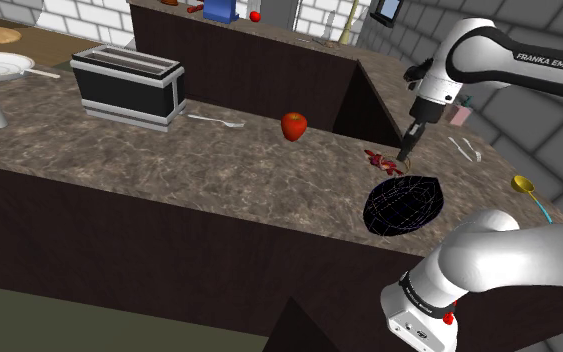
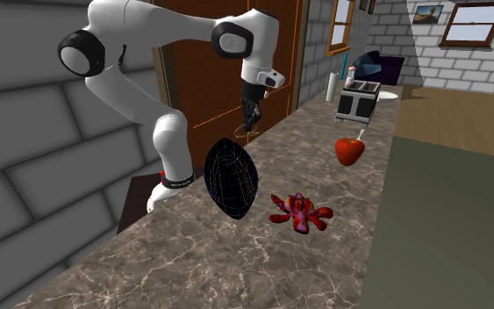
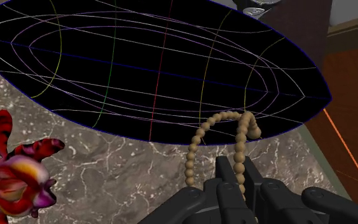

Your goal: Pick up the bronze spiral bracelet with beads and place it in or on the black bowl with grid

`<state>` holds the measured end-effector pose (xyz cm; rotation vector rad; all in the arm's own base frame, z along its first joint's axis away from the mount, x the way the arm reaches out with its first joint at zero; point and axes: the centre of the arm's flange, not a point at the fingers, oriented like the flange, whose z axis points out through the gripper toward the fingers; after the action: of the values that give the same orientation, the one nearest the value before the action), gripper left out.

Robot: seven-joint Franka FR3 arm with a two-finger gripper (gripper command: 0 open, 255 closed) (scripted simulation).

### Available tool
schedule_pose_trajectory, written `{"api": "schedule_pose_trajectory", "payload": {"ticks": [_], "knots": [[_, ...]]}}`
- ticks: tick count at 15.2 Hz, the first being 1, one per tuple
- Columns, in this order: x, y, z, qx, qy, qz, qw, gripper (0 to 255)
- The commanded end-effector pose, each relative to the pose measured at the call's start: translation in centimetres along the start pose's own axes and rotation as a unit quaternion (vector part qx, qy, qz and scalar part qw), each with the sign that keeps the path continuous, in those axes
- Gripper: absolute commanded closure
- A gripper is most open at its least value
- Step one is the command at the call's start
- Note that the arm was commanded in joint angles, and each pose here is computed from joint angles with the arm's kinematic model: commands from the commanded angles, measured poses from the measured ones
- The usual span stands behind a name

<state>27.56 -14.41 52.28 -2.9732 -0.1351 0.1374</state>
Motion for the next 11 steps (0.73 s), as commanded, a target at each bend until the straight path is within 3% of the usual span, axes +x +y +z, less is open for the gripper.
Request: {"api": "schedule_pose_trajectory", "payload": {"ticks": [1, 7, 11], "knots": [[-2.2, 1.7, -0.2, 0.0, 0.0, 0.0, 1.0, 255], [-8.6, 5.9, -0.8, 0.0, 0.0, 0.0, 1.0, 255], [-8.4, 6.2, 1.2, 0.0, 0.0, 0.0, 1.0, 255]]}}
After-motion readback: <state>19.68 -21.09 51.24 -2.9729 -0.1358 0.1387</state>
